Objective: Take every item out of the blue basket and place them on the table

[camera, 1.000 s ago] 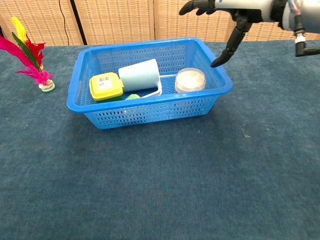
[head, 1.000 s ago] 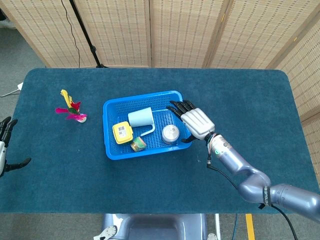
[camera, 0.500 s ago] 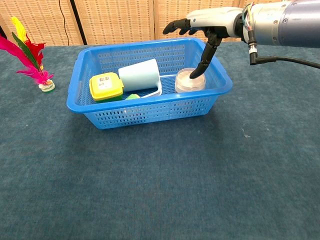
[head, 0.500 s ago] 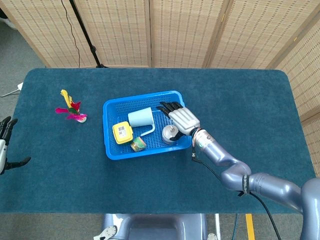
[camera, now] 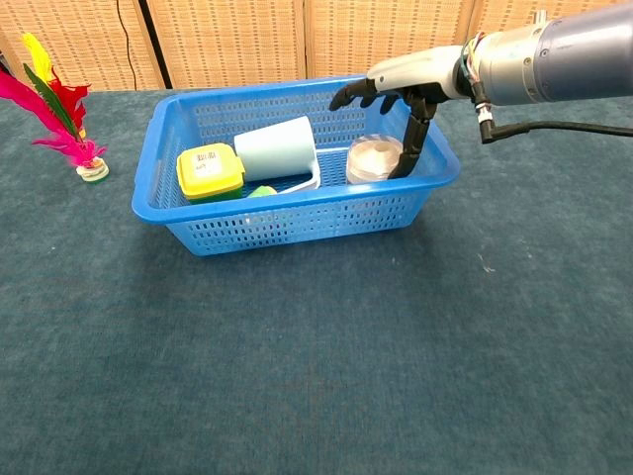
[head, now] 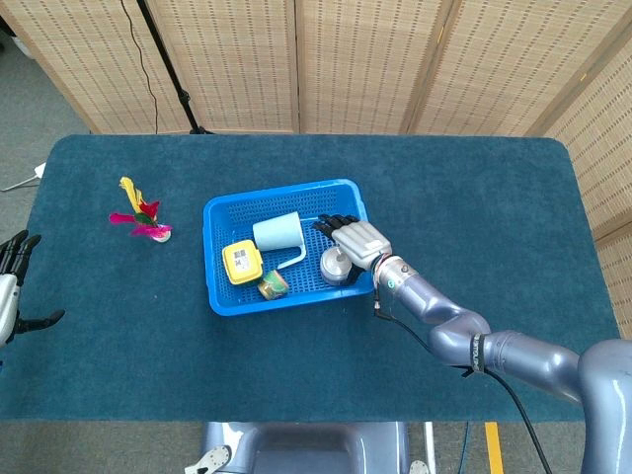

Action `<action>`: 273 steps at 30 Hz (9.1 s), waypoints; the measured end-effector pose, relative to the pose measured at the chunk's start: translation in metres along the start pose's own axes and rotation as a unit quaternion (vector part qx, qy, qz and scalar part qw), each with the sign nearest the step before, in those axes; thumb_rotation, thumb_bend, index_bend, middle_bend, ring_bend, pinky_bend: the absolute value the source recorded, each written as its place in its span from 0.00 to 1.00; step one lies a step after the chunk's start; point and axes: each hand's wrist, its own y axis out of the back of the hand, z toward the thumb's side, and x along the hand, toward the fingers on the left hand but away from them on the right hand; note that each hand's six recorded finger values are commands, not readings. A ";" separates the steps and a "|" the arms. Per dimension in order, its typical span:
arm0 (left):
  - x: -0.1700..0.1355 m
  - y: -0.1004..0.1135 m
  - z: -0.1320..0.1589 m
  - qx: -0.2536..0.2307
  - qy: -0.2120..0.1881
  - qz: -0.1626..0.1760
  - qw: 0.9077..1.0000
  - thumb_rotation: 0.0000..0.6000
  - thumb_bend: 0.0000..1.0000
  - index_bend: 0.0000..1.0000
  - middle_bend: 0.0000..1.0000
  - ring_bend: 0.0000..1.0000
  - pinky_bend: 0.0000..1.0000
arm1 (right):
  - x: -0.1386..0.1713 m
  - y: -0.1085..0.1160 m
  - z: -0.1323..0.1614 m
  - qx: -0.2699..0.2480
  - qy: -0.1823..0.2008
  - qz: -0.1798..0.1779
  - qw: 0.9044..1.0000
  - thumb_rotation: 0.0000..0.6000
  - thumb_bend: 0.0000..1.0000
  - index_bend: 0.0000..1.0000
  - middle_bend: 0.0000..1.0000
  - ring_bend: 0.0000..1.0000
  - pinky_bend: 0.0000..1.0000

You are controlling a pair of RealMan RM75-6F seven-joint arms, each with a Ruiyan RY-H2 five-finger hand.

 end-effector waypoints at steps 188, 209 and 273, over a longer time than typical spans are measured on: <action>0.026 -0.029 0.326 0.030 -0.416 -0.088 0.904 1.00 0.32 0.36 0.37 0.43 0.42 | 0.344 -0.041 -0.179 -0.088 -0.145 -0.266 0.949 1.00 0.00 0.00 0.00 0.00 0.00; -0.047 -0.169 0.346 0.164 -0.540 -0.138 0.814 1.00 0.13 0.01 0.01 0.01 0.02 | 0.342 -0.044 -0.182 -0.090 -0.151 -0.261 0.949 1.00 0.00 0.00 0.00 0.00 0.00; 0.147 -0.164 0.358 -0.222 -0.103 -0.201 0.949 1.00 0.15 0.00 0.00 0.00 0.00 | 0.335 -0.050 -0.190 -0.118 -0.148 -0.242 0.952 1.00 0.00 0.00 0.00 0.00 0.00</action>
